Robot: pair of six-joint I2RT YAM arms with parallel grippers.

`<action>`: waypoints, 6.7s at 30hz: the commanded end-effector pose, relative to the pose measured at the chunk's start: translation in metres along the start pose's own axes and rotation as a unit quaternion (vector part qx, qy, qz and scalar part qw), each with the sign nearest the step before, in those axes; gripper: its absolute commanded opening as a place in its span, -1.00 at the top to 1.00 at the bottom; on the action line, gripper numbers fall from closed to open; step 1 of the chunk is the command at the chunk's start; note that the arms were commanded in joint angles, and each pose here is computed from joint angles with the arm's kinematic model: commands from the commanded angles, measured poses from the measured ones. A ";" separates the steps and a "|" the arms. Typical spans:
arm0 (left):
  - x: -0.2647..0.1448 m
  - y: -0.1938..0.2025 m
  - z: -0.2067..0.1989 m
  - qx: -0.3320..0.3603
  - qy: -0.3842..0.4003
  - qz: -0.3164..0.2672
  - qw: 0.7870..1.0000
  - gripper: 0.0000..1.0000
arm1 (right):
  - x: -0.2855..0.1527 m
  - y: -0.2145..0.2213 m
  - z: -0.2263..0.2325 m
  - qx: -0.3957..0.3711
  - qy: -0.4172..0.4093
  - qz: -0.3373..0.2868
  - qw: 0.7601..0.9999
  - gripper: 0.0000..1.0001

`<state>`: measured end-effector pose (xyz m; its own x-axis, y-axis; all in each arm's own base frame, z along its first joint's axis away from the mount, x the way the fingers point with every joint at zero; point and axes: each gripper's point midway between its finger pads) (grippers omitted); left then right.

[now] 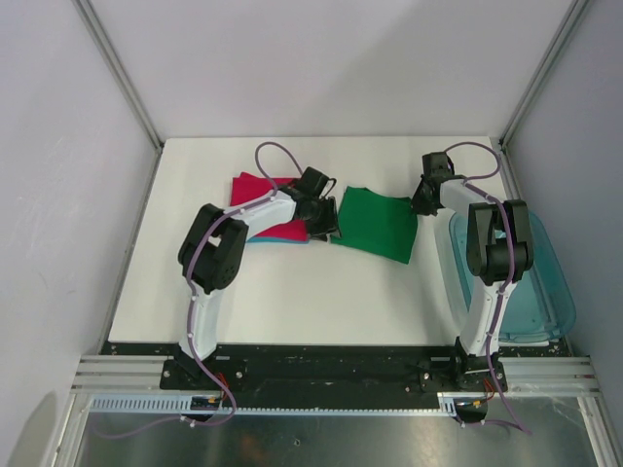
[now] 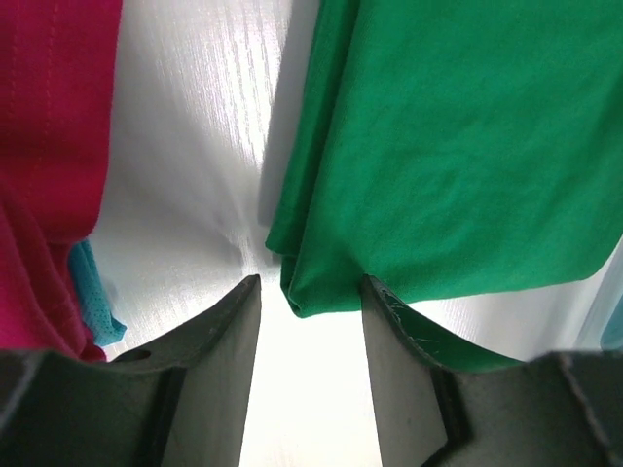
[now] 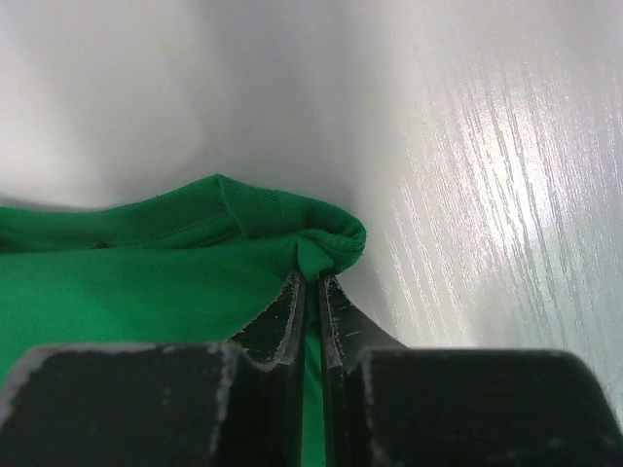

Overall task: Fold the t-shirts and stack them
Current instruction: Put the neatly folded tshirt into the corner of the board with both arms

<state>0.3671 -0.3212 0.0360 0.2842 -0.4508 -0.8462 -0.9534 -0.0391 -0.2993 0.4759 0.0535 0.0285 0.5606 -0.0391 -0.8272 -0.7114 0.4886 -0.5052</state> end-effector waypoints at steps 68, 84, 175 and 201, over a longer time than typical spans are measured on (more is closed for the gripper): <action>-0.147 -0.084 -0.033 0.000 0.037 -0.207 0.978 1.00 | -0.175 -0.047 0.153 -0.060 -0.179 -0.165 0.968 1.00; -0.203 -0.100 0.077 -0.068 -0.020 -0.256 0.964 1.00 | -0.175 -0.010 0.275 -0.068 -0.275 -0.151 0.947 1.00; -0.163 -0.086 0.076 0.035 -0.033 -0.197 0.979 0.06 | -0.116 0.001 0.205 -0.054 -0.187 -0.049 0.980 -0.13; -0.009 -0.053 0.010 -0.013 -0.114 -0.137 0.984 0.02 | -0.142 0.011 0.081 -0.021 -0.121 -0.043 0.992 -0.11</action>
<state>0.3932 -0.3128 0.0521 0.5354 -0.1936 -0.8221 -0.8427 -0.1881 -0.5045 0.4250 0.1465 0.1409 0.6649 0.1406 -0.7336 -0.7018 0.4538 -0.5491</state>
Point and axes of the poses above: each gripper's point midway between its finger pads, its own x axis out along the fingers, its own z axis along the line the jaws close on, y = z × x, and after that the axes turned 3 degrees about x, right-handed
